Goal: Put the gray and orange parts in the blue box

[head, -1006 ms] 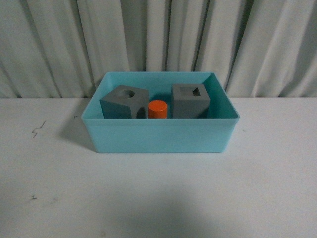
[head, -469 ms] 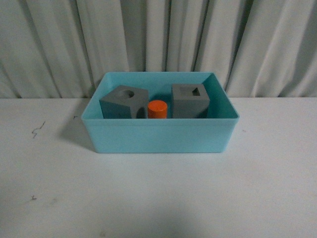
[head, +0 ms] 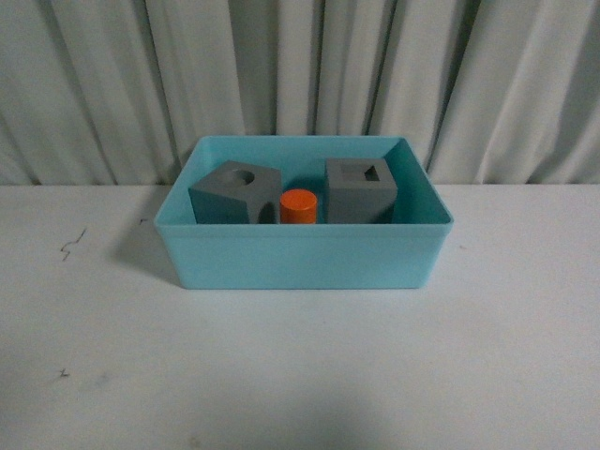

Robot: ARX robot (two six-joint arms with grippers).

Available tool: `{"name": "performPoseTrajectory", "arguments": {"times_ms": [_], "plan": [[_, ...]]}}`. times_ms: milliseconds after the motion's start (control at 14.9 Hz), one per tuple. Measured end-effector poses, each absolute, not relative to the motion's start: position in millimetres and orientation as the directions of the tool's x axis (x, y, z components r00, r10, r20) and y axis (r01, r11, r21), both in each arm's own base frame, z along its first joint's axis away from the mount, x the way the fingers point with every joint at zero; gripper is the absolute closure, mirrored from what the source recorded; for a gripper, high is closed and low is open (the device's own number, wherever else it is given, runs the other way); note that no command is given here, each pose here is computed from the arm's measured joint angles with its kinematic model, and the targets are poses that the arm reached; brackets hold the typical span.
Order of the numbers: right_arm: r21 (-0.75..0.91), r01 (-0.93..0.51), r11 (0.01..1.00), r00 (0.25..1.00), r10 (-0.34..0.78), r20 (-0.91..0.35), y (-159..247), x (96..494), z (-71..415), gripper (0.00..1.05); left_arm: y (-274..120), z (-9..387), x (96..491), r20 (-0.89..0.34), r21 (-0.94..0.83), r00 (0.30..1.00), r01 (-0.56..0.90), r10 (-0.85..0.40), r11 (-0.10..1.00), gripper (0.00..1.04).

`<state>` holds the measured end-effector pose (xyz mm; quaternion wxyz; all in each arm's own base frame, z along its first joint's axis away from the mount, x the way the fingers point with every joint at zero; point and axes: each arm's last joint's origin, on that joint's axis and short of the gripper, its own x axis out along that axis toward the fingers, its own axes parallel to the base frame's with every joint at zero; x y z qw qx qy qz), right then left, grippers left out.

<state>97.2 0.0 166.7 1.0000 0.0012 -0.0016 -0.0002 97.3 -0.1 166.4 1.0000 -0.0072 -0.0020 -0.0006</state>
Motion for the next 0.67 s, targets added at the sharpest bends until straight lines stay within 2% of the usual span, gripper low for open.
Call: {"name": "performPoseTrajectory", "arguments": {"times_ms": [670], "plan": [[0.002,0.000,1.000,1.000,0.000,0.004,0.0,97.2,166.8,1.03,-0.1,166.4,97.3,0.004,-0.014,1.000,0.001,-0.001,1.000,0.07]]}}
